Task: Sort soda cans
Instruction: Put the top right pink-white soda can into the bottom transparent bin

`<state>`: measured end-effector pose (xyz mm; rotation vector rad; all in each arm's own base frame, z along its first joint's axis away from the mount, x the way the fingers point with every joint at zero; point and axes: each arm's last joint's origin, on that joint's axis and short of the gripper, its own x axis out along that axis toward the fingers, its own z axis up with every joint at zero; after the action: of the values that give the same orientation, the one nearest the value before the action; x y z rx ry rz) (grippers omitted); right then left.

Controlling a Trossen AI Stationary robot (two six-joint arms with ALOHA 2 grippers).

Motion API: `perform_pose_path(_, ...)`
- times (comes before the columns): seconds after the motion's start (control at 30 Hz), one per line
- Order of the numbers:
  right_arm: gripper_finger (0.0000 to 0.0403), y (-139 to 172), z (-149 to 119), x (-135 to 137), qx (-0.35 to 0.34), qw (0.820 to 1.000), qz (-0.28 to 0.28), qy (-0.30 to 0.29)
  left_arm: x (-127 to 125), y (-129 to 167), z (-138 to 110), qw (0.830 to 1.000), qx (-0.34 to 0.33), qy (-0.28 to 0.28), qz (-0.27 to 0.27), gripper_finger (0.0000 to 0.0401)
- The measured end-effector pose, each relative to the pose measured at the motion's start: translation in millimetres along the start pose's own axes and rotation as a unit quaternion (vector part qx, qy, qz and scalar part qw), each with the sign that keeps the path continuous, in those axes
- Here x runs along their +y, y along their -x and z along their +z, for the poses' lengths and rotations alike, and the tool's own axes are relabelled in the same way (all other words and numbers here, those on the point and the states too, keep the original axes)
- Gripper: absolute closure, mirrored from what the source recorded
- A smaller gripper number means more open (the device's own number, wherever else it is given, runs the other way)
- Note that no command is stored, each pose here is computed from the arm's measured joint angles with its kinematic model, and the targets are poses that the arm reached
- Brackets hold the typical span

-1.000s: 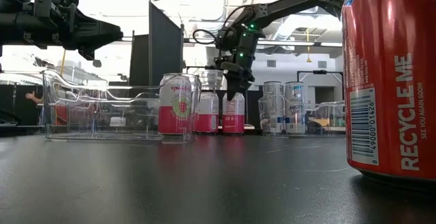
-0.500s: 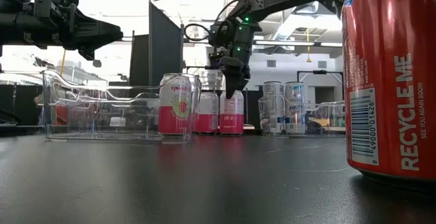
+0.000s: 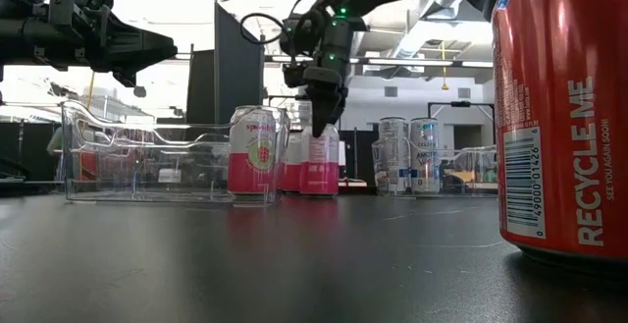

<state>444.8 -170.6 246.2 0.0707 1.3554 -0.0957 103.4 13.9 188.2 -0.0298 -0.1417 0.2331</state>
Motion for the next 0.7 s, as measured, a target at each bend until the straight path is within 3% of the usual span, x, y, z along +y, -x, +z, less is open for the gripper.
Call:
perform_pose_path(0.37, 0.0033, -7.3, 4.0, 14.5, 0.001, 1.000, 0.024, 0.005, 0.0, 0.0, -0.1, 1.000, 0.000, 0.000, 0.000, 0.0308)
perform_pose_path(0.7, 0.0033, -23.5, 1.5, 13.9, 0.005, 1.000, 0.027, 0.003, 0.0, 0.0, 0.1, 1.000, 0.000, 0.000, 0.000, 0.0308)
